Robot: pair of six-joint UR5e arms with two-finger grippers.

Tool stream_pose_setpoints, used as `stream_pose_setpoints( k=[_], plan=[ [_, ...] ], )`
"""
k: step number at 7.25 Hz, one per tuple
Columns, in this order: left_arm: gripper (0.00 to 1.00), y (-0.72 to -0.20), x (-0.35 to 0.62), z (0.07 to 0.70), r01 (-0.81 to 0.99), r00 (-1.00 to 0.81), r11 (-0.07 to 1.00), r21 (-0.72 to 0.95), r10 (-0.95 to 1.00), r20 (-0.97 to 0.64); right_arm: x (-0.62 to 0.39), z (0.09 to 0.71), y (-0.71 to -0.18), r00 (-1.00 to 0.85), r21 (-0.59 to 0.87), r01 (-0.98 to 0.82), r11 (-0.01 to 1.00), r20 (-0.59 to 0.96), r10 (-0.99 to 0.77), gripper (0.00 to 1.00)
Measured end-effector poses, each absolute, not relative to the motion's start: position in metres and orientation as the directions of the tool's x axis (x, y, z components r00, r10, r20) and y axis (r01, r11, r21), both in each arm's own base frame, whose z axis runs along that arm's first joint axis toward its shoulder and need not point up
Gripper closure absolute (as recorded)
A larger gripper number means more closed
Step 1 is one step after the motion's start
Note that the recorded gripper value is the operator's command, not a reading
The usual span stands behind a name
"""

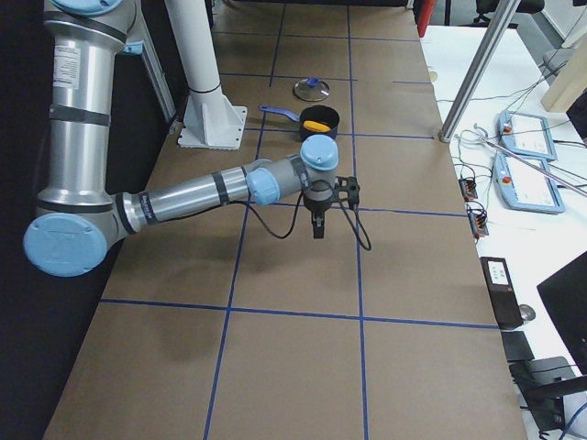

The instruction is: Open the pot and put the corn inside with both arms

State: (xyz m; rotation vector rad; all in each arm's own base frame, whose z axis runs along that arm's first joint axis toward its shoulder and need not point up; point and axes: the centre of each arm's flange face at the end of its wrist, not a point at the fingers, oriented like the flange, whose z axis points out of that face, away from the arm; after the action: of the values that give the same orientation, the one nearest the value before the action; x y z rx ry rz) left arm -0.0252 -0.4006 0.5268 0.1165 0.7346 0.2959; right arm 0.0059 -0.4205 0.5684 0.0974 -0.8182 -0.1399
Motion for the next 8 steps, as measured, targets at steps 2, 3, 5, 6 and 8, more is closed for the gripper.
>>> stream_pose_setpoints(
  k=[2, 3, 5, 6, 8],
  plan=[
    [0.0, -0.394, -0.058, 0.552, -0.203, 0.677, 0.961, 0.187, 0.276, -0.683, 0.066, 0.623, -0.4, 0.672, 0.174, 0.164, 0.971, 0.701, -0.239, 0.0],
    [0.0, -0.392, -0.06, 0.559, -0.179, 0.67, 0.971, 0.156, 0.237, -0.703, 0.073, 0.633, -0.397, 0.671, 0.174, 0.175, 0.969, 0.7, -0.246, 0.0],
    [0.0, -0.394, -0.061, 0.569, -0.125, 0.675, 0.988, 0.089, 0.15, -0.722, 0.077, 0.64, -0.395, 0.671, 0.167, 0.178, 0.97, 0.701, -0.244, 0.0],
    [0.0, -0.399, -0.06, 0.575, -0.106, 0.677, 0.992, 0.064, 0.12, -0.726, 0.077, 0.642, -0.394, 0.67, 0.16, 0.177, 0.971, 0.703, -0.238, 0.0],
    [0.0, -0.405, -0.06, 0.584, -0.08, 0.68, 0.996, 0.029, 0.076, -0.729, 0.077, 0.645, -0.393, 0.668, 0.152, 0.174, 0.973, 0.707, -0.23, 0.0]
  ],
)
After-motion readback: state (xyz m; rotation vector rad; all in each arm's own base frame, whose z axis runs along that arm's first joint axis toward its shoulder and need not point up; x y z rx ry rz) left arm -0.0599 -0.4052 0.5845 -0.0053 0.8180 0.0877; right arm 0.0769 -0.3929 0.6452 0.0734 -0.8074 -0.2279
